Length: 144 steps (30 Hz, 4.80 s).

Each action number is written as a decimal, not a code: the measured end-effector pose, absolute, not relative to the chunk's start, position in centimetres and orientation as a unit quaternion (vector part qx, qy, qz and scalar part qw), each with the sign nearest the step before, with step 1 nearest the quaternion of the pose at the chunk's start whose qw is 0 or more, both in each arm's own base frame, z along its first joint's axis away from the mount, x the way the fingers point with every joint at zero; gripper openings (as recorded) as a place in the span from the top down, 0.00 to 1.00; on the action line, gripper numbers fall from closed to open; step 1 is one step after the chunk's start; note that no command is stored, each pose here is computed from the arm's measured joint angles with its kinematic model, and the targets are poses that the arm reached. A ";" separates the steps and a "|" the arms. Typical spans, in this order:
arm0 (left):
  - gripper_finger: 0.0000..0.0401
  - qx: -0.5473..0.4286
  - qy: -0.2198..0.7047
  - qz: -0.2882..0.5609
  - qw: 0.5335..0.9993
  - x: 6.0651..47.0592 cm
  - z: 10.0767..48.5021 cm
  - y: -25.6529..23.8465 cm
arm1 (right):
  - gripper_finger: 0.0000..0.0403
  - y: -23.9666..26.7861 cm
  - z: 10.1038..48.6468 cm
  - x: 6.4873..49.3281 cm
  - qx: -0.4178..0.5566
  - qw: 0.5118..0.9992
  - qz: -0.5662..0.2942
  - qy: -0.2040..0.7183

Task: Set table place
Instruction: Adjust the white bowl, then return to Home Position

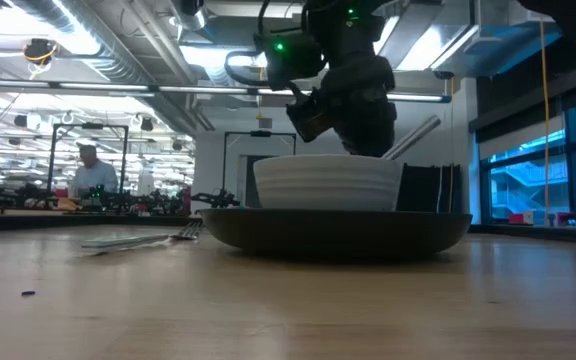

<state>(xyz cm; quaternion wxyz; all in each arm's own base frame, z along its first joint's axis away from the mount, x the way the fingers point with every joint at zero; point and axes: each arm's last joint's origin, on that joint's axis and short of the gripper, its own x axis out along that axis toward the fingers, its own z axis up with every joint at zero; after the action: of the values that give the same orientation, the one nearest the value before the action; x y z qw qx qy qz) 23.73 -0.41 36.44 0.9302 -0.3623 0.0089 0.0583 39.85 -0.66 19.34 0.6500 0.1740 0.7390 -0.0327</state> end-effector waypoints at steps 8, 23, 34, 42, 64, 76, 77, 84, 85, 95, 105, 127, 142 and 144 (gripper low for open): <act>0.89 -0.362 0.009 0.059 0.930 23.7 36.4 -0.4 | 0.99 0.1 20.6 40.7 0.151 0.678 -0.004 0.720; 0.89 -0.334 -0.025 0.041 0.941 22.0 37.9 -0.6 | 0.99 2.5 34.6 38.9 0.058 0.767 -0.042 0.637; 0.89 -0.197 -0.029 -0.037 0.979 15.7 40.0 -2.1 | 0.97 7.0 46.5 27.8 -0.054 0.891 -0.106 0.439; 0.89 -0.153 -0.013 0.028 0.988 12.0 39.8 -1.5 | 0.99 7.3 47.6 21.2 -0.051 0.930 -0.065 0.358; 0.89 -0.129 -0.152 -0.007 0.980 9.2 29.1 -1.1 | 0.97 4.7 29.2 13.8 0.104 0.992 -0.025 0.060; 0.89 -0.155 -0.192 0.004 0.969 9.6 23.6 -1.1 | 0.97 2.8 25.3 10.7 0.046 0.993 -0.098 -0.041; 0.89 -0.155 -0.193 0.004 0.969 9.7 23.4 -1.1 | 0.97 2.7 25.0 10.4 0.052 0.993 -0.095 -0.044; 0.89 -0.160 -0.207 0.010 0.965 9.9 21.2 -1.1 | 0.97 2.6 22.8 9.5 0.065 0.995 -0.045 -0.060; 0.89 -0.164 -0.208 0.010 0.964 9.9 20.7 -1.1 | 0.97 2.5 22.4 9.4 0.066 0.995 -0.045 -0.062; 0.89 -0.187 -0.207 0.041 0.959 9.9 20.6 -0.9 | 0.97 2.6 18.7 9.1 0.110 0.989 -0.020 -0.100; 0.89 -0.183 -0.184 0.055 0.964 10.1 20.2 -0.9 | 0.97 2.5 18.8 9.0 0.087 0.990 -0.021 -0.110; 0.89 -0.173 -0.139 0.078 0.972 10.4 19.3 -0.8 | 0.97 2.5 18.3 9.1 0.074 0.994 -0.022 -0.083; 0.89 -0.173 -0.139 0.078 0.972 10.4 19.3 -0.8 | 0.97 2.5 18.3 9.1 0.073 0.994 -0.022 -0.083; 0.89 -0.173 -0.139 0.078 0.972 10.4 19.3 -0.8 | 0.97 2.5 18.3 9.1 0.073 0.994 -0.022 -0.083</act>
<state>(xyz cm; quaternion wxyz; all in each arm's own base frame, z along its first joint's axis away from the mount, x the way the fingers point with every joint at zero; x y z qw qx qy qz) 10.36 -0.82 19.26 0.9720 -0.1729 -0.1386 0.0780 9.09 2.54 18.28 0.9936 0.0733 -0.0834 -0.0222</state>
